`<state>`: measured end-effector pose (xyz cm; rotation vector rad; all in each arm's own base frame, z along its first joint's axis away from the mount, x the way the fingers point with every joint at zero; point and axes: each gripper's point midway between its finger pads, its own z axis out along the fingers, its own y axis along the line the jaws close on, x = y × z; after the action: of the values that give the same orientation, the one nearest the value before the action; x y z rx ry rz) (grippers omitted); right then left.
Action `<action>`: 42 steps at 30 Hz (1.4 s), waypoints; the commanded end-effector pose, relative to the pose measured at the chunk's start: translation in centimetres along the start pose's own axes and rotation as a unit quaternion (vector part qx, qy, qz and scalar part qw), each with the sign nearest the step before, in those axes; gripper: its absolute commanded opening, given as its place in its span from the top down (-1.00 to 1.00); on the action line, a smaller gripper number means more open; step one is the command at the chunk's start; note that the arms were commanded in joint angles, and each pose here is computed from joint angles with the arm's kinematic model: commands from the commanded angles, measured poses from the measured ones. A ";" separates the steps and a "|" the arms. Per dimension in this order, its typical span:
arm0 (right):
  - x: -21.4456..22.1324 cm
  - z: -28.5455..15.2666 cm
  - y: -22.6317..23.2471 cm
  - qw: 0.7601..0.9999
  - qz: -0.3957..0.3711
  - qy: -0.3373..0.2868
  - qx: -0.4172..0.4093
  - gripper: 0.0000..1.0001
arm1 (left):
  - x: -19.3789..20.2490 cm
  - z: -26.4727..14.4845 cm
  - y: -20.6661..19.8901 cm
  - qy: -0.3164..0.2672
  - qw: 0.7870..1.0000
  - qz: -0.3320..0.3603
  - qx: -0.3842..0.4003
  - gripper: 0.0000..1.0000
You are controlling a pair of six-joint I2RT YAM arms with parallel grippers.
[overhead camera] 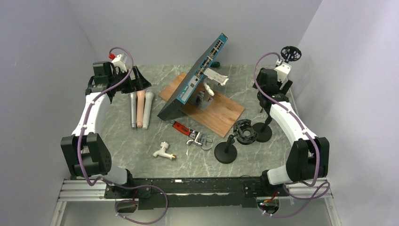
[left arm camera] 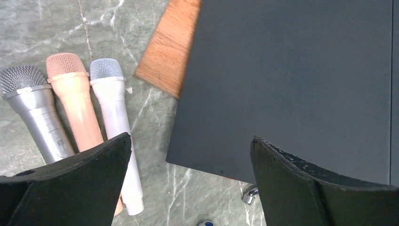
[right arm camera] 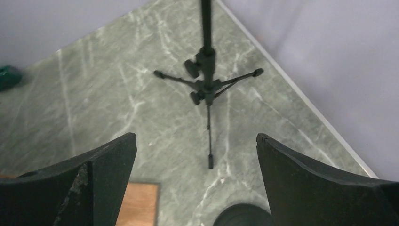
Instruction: Remove the microphone from the stand
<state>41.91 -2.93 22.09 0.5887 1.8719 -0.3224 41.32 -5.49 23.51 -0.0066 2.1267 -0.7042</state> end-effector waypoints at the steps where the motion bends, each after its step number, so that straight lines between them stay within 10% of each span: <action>1: -5.7 1.9 -2.3 0.994 0.055 -0.093 0.021 -0.99 | -1.3 -0.6 -2.0 -0.024 0.999 0.010 0.041 -0.97; 12: -5.7 8.2 -1.9 0.995 -0.039 -0.095 -0.005 -0.90 | -1.6 -1.0 -2.6 -0.036 0.998 0.017 0.050 -0.96; 27: -5.7 11.4 0.7 0.986 -0.051 -0.143 -0.074 0.32 | -1.8 -1.3 -2.3 -0.052 0.998 0.023 0.037 -0.90; 31: -5.9 12.1 1.2 0.987 -0.054 -0.132 -0.075 0.98 | -1.6 -1.0 -2.2 -0.045 0.998 0.018 0.040 -0.88; 42: -12.0 6.9 0.3 0.971 0.003 -0.228 -0.073 1.00 | -1.4 -0.8 -2.4 -0.043 0.998 0.012 0.052 -0.85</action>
<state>52.07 -9.42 20.44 0.3521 1.7257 -0.3398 40.95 -6.36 24.37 0.0049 2.0633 -0.7647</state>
